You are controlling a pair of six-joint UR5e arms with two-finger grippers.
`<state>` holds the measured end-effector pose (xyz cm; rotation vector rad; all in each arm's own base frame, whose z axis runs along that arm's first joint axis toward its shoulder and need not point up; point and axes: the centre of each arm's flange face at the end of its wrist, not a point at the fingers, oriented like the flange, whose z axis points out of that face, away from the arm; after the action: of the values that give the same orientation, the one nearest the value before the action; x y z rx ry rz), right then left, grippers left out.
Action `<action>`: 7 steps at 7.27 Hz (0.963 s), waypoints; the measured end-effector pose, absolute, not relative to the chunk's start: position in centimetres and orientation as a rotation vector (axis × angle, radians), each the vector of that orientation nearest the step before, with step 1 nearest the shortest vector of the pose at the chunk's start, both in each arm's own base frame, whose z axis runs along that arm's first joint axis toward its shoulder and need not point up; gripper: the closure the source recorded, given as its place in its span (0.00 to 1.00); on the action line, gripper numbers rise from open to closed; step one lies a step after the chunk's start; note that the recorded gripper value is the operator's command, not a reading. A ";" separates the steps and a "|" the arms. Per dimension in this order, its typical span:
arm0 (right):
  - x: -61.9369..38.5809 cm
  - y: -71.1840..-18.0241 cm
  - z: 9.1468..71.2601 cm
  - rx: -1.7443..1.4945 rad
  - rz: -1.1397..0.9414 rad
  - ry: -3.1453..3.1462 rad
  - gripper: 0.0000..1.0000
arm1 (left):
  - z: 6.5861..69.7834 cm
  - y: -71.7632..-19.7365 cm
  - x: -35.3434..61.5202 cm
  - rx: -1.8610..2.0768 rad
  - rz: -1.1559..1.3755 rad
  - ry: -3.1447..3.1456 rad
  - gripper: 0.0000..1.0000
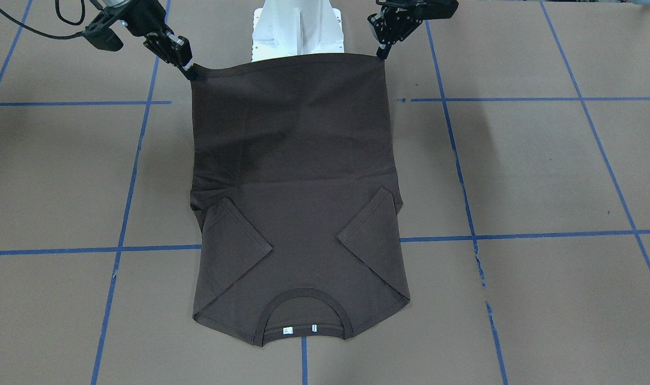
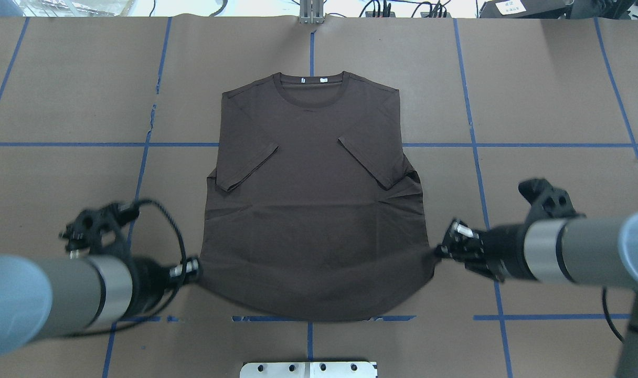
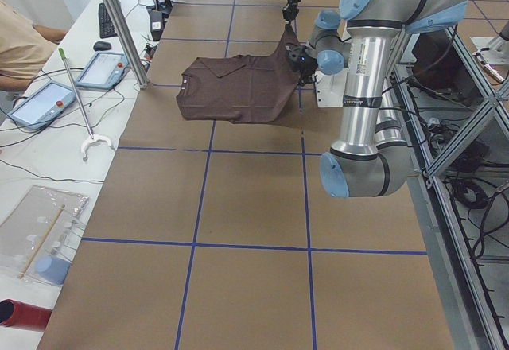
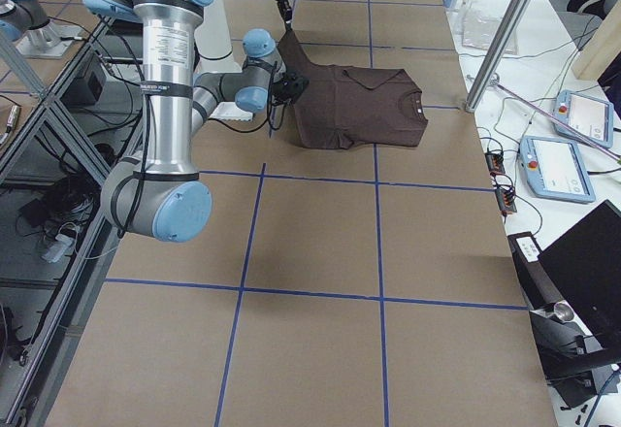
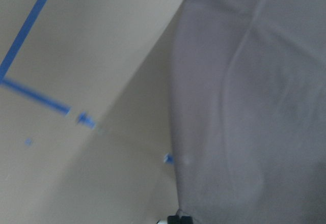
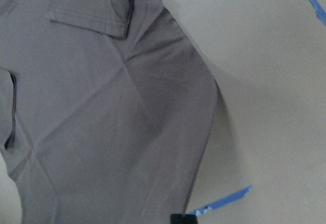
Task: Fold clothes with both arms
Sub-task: 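Lift the hem with both grippers and fold it toward the collar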
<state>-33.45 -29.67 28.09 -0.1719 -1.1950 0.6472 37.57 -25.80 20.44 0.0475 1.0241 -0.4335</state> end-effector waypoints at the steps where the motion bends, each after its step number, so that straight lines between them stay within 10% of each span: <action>1: -33.9 -34.6 28.2 -0.163 0.674 -1.195 1.00 | 20.4 -31.0 37.9 0.129 -0.420 0.999 1.00; 7: -40.2 -56.3 29.8 -0.025 0.710 -1.040 1.00 | 26.1 -51.6 41.7 0.296 -0.479 0.992 1.00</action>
<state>-40.17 -56.25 29.77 -0.0247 -1.0397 0.7105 41.70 -51.60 26.10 0.2956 0.9920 -0.4791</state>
